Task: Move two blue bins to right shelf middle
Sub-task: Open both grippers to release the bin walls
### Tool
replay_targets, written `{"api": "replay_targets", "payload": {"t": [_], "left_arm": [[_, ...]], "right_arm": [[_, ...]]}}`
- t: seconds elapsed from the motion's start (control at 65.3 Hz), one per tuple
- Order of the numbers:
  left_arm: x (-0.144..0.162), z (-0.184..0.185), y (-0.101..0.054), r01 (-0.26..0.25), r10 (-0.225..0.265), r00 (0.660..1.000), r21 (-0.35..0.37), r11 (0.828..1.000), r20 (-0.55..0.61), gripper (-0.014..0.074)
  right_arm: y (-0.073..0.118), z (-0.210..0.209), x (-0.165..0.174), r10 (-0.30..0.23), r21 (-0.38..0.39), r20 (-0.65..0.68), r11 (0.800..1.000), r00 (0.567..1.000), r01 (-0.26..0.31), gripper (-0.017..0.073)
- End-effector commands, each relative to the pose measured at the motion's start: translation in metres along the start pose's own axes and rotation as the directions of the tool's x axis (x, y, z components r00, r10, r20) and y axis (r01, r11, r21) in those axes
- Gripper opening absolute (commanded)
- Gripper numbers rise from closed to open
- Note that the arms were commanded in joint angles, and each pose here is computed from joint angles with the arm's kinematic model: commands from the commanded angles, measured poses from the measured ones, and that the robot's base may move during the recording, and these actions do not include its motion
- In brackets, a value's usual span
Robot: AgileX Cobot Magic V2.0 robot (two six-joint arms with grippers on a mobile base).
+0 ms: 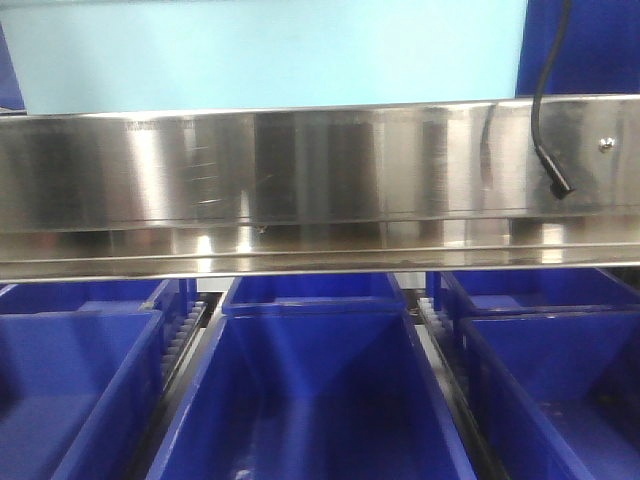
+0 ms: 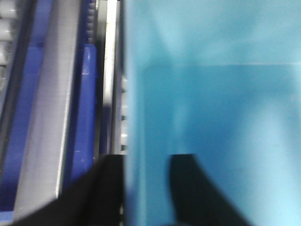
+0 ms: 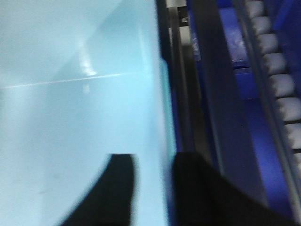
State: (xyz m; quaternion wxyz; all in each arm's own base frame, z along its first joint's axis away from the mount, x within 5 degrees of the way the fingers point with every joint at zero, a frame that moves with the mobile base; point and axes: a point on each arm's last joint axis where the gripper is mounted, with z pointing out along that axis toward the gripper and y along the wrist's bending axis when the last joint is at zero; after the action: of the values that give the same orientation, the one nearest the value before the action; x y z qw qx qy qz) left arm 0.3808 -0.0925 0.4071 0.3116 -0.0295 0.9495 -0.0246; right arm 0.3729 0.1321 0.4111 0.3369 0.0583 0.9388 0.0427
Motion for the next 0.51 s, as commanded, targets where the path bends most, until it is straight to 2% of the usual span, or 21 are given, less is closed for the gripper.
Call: {"api": "replay_targets", "payload": {"t": [0.0,0.061,0.138,0.49], "left_arm": [[-0.0012,-0.007,-0.0033,-0.006,0.005,1.0,0.017,1.0,0.029,0.0325],[-0.0013,-0.007,-0.0029,-0.007,0.006,1.0,0.014,1.0,0.031,0.0398],[-0.0015,-0.007,-0.0024,-0.009,0.009,0.999,0.007,1.0,0.033,0.0435],[-0.0035,-0.0113,-0.0023,-0.007,0.007,0.999,0.011,1.0,0.048,0.0435]], "right_arm": [[0.0017,-0.0041,-0.0021,0.002,-0.012,0.022,1.0,1.0,-0.001,0.0245],[0.0004,-0.0041,-0.002,-0.003,0.003,0.022,1.0,1.0,0.003,0.0285],[-0.0006,-0.0041,-0.0026,-0.008,0.014,0.028,1.0,1.0,0.008,0.0313],[-0.0034,-0.0099,-0.0072,-0.023,0.031,0.082,0.999,0.996,0.02,0.0314]]}}
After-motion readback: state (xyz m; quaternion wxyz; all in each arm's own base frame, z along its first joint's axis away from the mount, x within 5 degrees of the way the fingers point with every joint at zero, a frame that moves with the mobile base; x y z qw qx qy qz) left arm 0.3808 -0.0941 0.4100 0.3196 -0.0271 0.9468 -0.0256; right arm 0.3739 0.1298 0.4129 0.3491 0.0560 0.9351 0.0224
